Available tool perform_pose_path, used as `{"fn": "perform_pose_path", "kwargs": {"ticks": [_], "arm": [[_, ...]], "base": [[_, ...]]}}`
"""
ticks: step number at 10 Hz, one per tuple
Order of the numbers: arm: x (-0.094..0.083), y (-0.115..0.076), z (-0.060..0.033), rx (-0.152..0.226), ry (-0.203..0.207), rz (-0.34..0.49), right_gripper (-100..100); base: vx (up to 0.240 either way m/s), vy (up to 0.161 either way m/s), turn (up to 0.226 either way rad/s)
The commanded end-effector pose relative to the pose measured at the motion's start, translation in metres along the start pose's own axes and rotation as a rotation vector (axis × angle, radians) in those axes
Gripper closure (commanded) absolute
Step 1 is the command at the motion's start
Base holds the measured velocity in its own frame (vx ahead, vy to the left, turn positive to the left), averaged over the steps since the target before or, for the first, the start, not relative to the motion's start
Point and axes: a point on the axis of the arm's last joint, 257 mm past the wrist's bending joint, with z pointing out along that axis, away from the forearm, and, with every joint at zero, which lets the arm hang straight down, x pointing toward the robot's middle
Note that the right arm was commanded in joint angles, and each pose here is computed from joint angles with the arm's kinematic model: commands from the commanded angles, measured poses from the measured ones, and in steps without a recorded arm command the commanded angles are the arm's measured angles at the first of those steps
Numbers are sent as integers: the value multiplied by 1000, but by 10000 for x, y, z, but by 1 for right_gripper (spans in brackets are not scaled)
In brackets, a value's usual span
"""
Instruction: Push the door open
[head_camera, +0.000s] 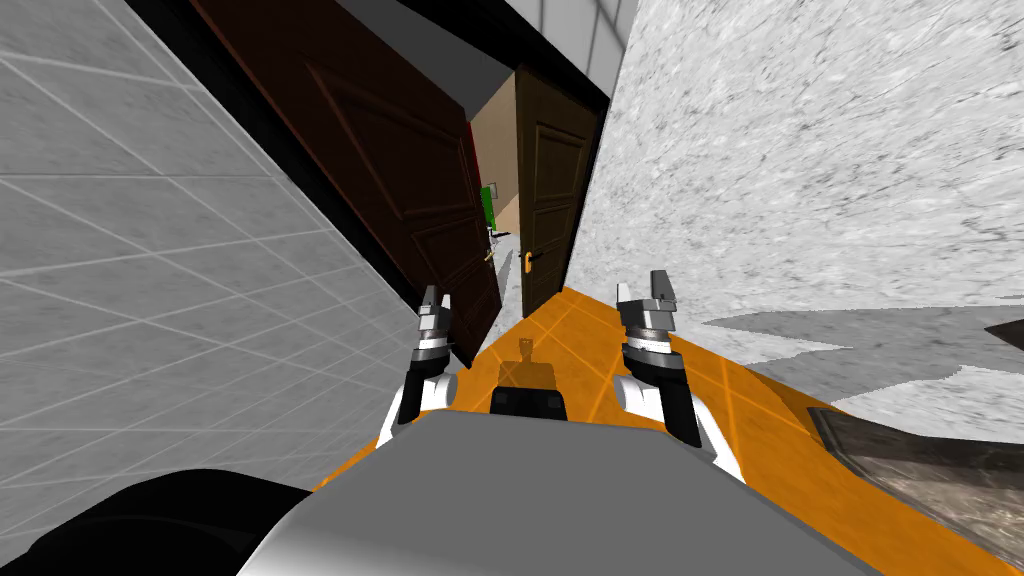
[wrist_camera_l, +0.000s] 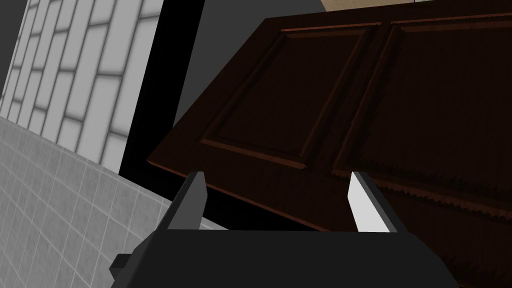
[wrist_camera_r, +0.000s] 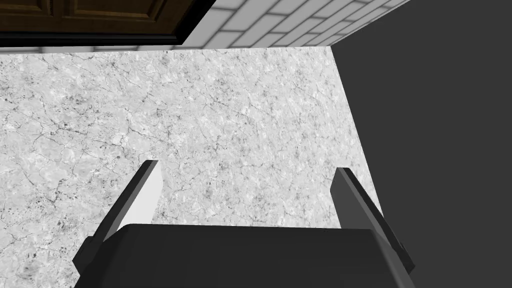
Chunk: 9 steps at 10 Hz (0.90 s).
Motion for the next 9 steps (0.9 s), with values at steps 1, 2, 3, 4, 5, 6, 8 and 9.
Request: {"fn": "perform_pose_path", "kwargs": {"ticks": [1,2,3,4,5,6,8,9], "arm": [[65,-126,2,21,15,16,-100],[81,-155,2,26,18,19,-100],[116,-220,2,37,25,27,-100],[161,-304,1,52,34,38,-100],[184,-345,0,59,39,43,-100],[238,-439,-4,76,49,54,-100],[361,-648,-16,114,72,79,-100],[397,-706,-21,124,78,86,-100]], "base": [[114,-16,87],[197,-58,97],[191,-73,72],[197,-104,79],[142,-96,72],[125,-82,107],[184,-95,117],[144,-98,99]]}}
